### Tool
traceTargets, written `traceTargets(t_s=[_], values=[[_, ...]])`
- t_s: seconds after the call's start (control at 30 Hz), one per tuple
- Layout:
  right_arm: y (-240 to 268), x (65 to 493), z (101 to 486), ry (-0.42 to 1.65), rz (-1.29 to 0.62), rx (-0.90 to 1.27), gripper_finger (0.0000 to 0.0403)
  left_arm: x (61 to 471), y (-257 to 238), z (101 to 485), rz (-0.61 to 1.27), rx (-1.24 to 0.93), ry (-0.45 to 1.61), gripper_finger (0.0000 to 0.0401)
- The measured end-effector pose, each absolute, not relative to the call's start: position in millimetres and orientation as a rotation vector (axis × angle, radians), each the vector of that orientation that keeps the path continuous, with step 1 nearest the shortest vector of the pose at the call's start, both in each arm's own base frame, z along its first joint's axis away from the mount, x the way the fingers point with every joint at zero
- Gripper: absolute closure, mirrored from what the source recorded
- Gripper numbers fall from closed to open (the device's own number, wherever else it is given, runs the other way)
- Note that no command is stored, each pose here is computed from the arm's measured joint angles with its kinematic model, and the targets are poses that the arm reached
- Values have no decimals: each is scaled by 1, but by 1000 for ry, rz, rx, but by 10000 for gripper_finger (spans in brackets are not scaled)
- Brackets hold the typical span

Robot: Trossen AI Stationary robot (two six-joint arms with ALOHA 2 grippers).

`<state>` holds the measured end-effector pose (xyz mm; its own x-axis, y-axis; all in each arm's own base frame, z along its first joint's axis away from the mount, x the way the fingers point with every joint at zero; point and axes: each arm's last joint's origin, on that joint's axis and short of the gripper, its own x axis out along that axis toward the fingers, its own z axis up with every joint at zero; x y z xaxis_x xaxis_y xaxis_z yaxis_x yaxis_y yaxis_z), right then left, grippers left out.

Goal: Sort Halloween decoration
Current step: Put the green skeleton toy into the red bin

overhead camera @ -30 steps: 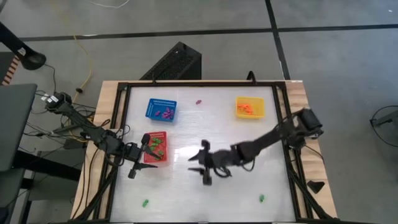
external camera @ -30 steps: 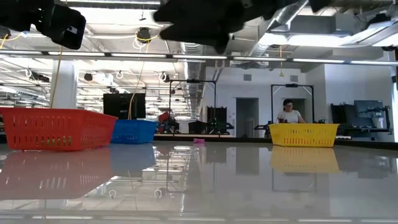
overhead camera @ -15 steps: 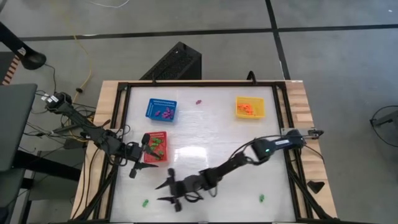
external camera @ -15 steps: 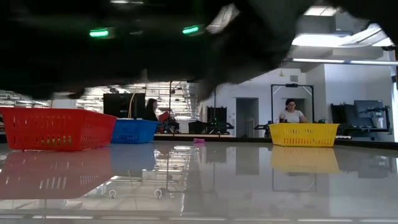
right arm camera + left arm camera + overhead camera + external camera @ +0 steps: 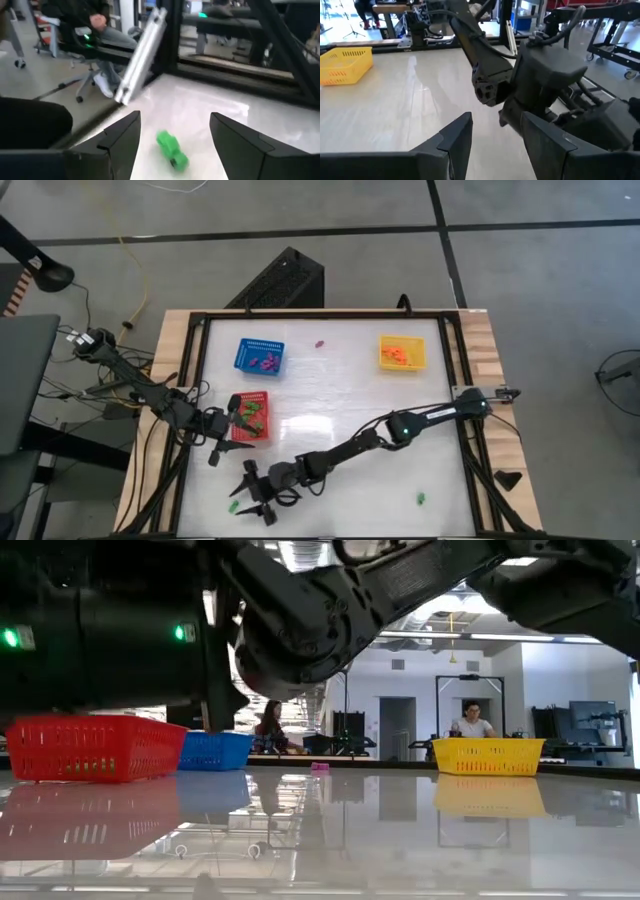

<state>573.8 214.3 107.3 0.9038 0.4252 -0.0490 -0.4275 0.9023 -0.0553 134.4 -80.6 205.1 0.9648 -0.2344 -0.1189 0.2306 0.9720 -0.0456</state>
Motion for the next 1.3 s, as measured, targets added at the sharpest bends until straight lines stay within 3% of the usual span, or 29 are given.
traceTargets(t_s=[0.43, 0.8, 0.93, 1.3], values=[[199, 577, 91, 176, 494, -116, 132, 135, -80, 206, -223, -18, 115, 241], [206, 577, 72, 60, 563, -29, 133, 135, -80, 206, -203, -14, 109, 241], [203, 577, 64, 80, 540, 55, 137, 135, -80, 207, -198, -16, 97, 241], [201, 578, 65, 161, 539, -15, 145, 135, -80, 207, -199, -9, 99, 241]])
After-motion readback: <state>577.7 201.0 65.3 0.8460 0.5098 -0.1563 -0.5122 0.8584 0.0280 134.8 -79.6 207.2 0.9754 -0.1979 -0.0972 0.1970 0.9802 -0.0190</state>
